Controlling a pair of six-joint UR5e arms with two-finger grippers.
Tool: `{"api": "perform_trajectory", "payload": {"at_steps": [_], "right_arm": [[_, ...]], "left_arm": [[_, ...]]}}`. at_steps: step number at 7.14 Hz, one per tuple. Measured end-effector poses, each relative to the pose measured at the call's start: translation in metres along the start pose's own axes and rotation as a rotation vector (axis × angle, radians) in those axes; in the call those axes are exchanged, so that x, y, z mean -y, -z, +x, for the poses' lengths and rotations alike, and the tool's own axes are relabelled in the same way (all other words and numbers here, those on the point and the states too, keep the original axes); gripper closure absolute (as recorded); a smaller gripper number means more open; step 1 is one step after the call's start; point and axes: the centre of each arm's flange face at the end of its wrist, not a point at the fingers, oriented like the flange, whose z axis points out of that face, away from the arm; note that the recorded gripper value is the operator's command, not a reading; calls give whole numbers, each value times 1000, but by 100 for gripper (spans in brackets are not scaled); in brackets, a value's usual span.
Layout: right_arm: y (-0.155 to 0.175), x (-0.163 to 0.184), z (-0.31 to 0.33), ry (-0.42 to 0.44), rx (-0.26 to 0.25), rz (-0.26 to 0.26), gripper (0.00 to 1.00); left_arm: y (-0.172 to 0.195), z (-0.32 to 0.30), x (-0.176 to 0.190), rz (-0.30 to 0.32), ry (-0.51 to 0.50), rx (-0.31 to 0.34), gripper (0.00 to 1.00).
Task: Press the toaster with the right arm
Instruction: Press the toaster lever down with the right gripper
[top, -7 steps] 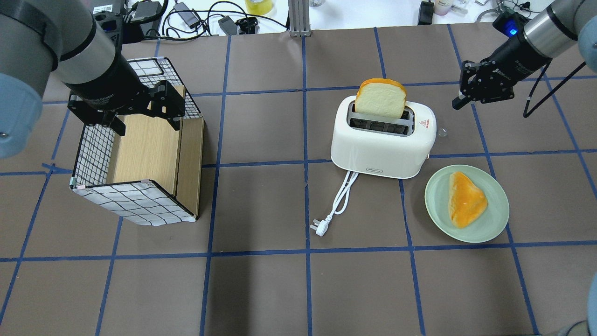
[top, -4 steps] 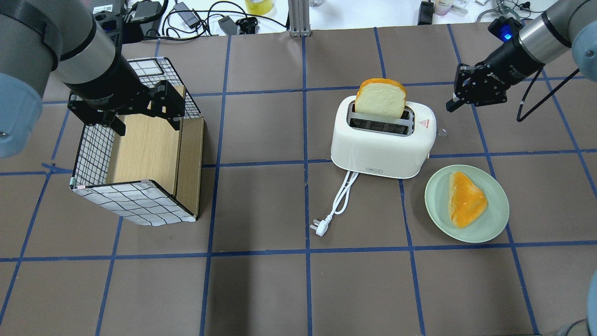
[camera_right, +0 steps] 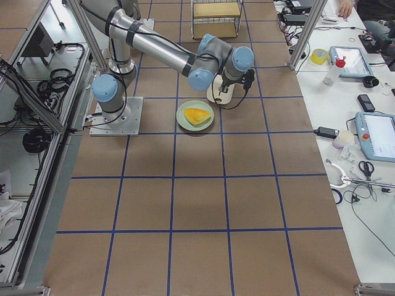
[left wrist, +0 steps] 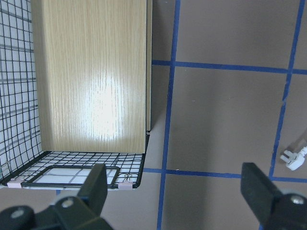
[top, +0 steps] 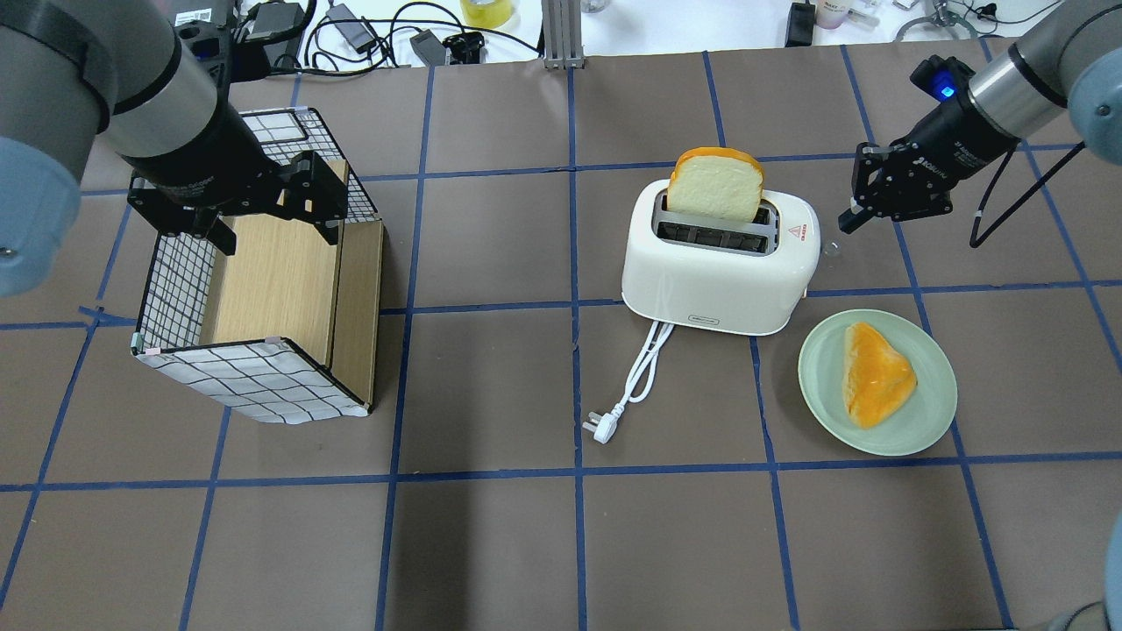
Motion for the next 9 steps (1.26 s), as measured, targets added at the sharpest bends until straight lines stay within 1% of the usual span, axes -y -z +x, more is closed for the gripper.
{"api": "perform_trajectory", "payload": {"at_steps": [4,9], "right_arm": [[-17,-4,5,20,16,-32,100],[-24,2,9,30,18,-11,100]], "left_arm": [[0,0,0,0,0,0,0],[0,0,0,0,0,0,0]]}}
